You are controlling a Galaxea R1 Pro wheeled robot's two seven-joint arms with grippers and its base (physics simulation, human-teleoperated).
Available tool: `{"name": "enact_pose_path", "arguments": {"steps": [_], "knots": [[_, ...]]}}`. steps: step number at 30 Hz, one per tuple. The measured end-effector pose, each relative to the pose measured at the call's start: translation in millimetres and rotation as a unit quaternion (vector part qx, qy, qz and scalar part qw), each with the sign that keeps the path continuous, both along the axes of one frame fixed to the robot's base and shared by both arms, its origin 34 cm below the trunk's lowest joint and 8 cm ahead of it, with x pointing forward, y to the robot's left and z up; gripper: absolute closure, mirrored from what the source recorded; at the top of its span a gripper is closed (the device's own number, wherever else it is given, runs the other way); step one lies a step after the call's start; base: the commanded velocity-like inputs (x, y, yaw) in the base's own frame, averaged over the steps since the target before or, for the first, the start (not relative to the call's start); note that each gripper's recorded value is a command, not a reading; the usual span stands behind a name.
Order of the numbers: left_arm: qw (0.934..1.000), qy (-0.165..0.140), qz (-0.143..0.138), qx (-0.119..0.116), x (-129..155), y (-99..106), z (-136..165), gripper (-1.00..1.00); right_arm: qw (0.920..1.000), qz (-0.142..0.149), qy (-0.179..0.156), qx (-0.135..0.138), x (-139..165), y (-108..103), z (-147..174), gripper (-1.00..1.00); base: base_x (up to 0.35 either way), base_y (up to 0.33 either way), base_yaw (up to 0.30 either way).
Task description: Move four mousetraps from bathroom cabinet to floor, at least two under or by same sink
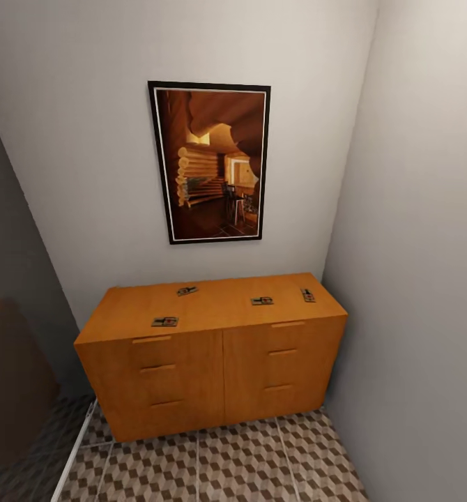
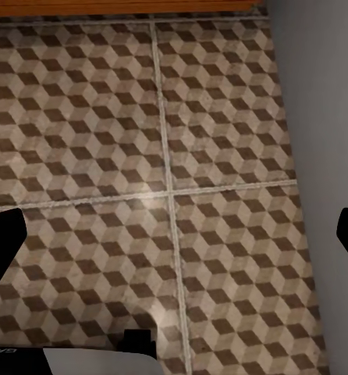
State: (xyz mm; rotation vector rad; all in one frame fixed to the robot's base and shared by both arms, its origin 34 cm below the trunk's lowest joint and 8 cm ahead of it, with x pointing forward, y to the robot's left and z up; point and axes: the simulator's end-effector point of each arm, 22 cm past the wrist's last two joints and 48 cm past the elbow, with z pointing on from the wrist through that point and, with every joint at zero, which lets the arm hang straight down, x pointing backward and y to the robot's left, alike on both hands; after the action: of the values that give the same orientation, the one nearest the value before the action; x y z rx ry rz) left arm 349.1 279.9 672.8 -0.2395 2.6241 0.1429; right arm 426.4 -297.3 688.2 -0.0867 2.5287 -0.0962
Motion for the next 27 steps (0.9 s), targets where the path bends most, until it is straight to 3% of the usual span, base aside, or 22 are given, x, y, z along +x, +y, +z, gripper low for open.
{"name": "enact_pose_path", "arguments": {"steps": [11, 27], "knots": [[1.0, 0.001, 0.0, 0.002, -0.4, 0.8, -0.1, -1.0, 1.0, 0.0, 0.0, 0.0, 0.0, 0.0, 0.0, -1.0, 0.0, 0.0, 0.032], [1.0, 0.001, 0.0, 0.002, -0.5, 0.8, -0.1, -1.0, 1.0, 0.0, 0.0, 0.0, 0.1, 0.0, 0.0, -1.0, 0.0, 0.0, 0.223]]}}
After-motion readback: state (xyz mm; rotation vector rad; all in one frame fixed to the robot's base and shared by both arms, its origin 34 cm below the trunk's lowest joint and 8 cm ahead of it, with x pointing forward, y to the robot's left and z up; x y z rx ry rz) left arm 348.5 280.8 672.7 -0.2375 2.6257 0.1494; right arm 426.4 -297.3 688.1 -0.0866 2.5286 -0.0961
